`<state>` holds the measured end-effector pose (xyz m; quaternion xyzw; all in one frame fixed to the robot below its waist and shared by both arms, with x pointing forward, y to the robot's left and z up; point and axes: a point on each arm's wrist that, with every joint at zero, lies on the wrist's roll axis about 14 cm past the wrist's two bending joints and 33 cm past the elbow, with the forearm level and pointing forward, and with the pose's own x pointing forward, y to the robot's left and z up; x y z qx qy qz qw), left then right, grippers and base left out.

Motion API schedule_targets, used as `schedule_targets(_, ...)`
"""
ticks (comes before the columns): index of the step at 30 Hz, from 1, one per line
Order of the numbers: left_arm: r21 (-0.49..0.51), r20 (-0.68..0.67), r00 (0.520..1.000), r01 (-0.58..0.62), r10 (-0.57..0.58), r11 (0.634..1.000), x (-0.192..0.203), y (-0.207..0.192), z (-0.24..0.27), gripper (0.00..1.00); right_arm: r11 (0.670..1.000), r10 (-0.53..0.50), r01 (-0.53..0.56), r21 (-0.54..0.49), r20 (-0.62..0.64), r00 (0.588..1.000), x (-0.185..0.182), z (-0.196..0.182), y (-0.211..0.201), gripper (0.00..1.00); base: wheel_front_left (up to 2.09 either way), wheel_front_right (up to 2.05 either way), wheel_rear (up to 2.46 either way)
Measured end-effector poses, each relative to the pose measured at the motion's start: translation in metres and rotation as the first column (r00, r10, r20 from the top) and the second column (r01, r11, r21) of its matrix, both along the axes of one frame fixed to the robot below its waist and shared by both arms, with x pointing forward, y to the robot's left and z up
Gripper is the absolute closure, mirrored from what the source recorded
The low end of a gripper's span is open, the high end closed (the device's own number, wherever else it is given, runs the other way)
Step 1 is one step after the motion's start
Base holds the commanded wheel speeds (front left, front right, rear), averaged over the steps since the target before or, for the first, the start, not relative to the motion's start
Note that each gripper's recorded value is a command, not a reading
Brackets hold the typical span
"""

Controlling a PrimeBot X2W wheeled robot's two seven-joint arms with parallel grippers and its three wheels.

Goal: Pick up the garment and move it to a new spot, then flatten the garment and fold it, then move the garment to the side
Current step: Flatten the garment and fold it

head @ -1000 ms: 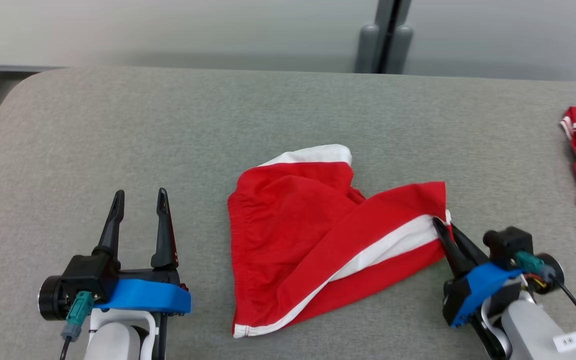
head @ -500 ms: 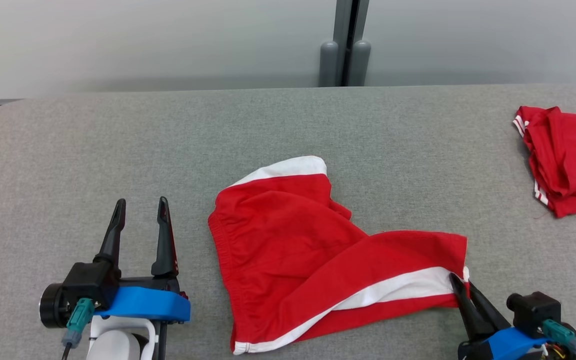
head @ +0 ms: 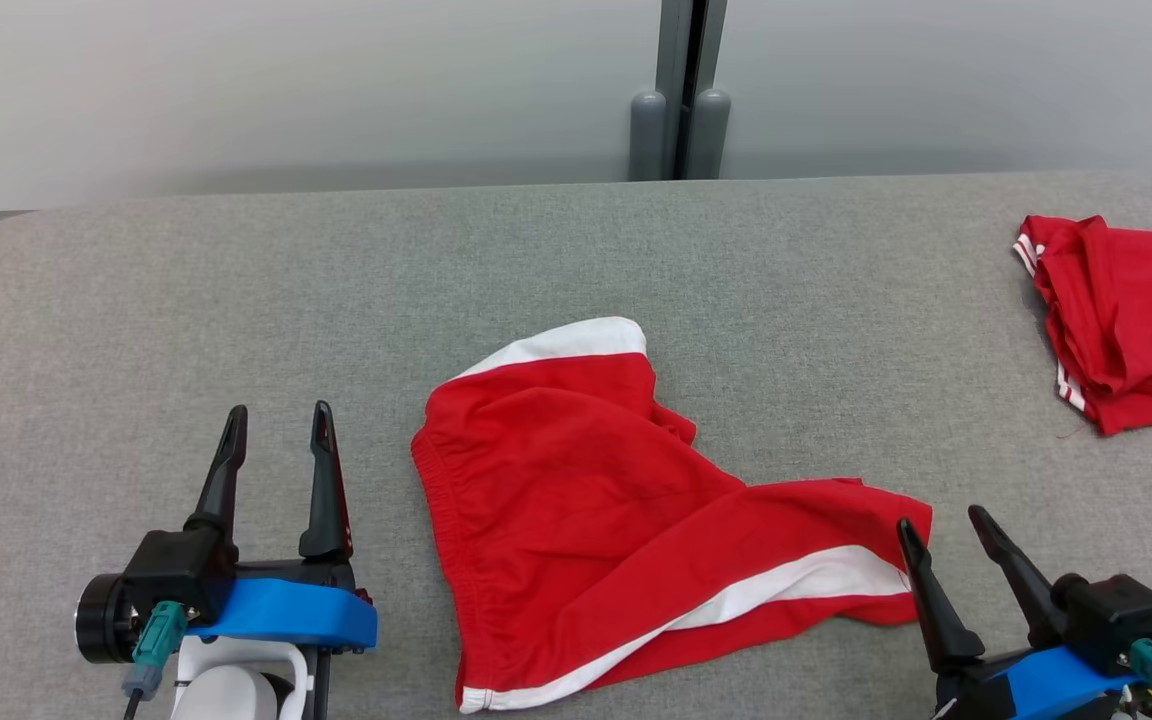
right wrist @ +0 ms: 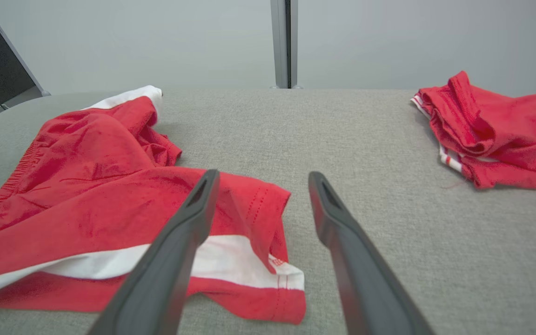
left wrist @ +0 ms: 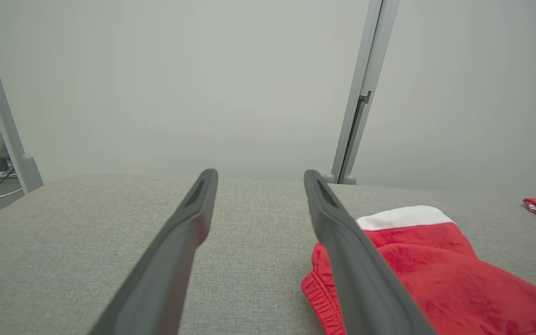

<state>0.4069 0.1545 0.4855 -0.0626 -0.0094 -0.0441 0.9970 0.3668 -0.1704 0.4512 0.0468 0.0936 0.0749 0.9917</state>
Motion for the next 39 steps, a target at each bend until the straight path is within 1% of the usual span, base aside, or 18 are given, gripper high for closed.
schedule_targets(6,0.001,0.007,1.0,-0.004,0.004,1.0,-0.003,0.002,0.003,0.0,1.0,0.0,0.0,0.002,0.058,0.998,0.005,0.019,0.003,0.0,0.0,0.0,0.0)
schedule_targets(14,0.01,0.007,1.0,-0.004,0.004,1.0,-0.011,0.002,0.003,0.0,0.997,-0.077,0.077,0.005,0.173,0.982,0.006,0.046,-0.016,0.0,0.0,0.0,0.0)
schedule_targets(19,0.013,0.0,1.0,-0.003,0.003,1.0,-0.019,0.002,0.001,0.0,0.992,-0.122,0.124,0.003,0.213,0.969,0.003,0.058,-0.029,0.0,0.0,0.0,0.0)
schedule_targets(27,0.02,0.012,1.0,-0.019,0.019,1.0,-0.031,0.01,0.005,0.0,0.989,-0.144,0.148,0.003,0.226,0.963,-0.005,0.062,-0.035,0.0,0.0,0.0,0.0)
schedule_targets(32,0.026,0.01,0.999,-0.042,0.042,0.999,-0.039,0.019,0.004,0.0,0.989,-0.142,0.144,0.007,0.226,0.964,-0.007,0.062,-0.033,0.0,0.0,0.0,0.0)
schedule_targets(39,0.032,0.001,0.999,-0.038,0.038,0.999,-0.043,0.018,0.001,0.0,0.991,-0.134,0.136,0.004,0.203,0.97,-0.007,0.056,-0.03,0.0,0.0,0.0,0.0)
